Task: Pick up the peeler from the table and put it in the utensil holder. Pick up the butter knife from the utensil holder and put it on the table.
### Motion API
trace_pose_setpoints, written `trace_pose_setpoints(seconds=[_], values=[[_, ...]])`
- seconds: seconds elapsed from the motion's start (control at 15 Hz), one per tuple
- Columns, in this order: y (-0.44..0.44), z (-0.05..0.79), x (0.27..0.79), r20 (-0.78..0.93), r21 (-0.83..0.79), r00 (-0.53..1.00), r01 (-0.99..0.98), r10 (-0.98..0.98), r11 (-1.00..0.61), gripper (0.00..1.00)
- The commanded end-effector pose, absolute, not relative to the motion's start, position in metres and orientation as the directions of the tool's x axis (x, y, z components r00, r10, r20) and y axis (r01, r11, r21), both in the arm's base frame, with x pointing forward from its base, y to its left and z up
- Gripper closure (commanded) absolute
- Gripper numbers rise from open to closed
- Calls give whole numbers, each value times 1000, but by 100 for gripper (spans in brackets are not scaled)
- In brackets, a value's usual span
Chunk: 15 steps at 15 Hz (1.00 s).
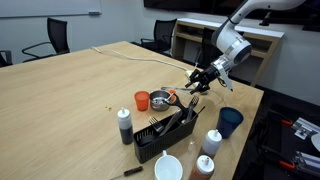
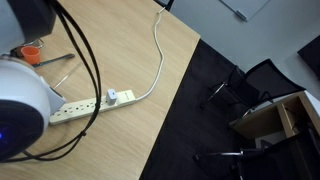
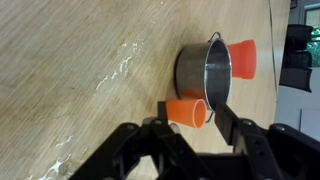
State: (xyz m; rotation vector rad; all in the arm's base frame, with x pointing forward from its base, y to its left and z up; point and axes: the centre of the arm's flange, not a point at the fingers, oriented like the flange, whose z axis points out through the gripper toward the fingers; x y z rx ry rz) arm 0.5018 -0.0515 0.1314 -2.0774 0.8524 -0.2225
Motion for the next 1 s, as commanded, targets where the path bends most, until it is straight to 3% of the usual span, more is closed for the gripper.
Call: trace_pose_setpoints(seconds=[0.0, 0.27, 0.33, 0.4, 0.6, 0.93], values=[[-52, 131, 502, -144, -773, 751, -492, -644, -400, 46], [-52, 131, 502, -144, -773, 751, -492, -644, -400, 46], [-52, 131, 502, -144, -773, 751, -492, -644, -400, 21], [-51, 132, 501, -141, -756, 743, -508, -654, -414, 20], [-53, 139, 492, -145, -655, 702, -597, -698, -464, 1], [-47, 152, 489, -148, -536, 691, -657, -707, -529, 0]])
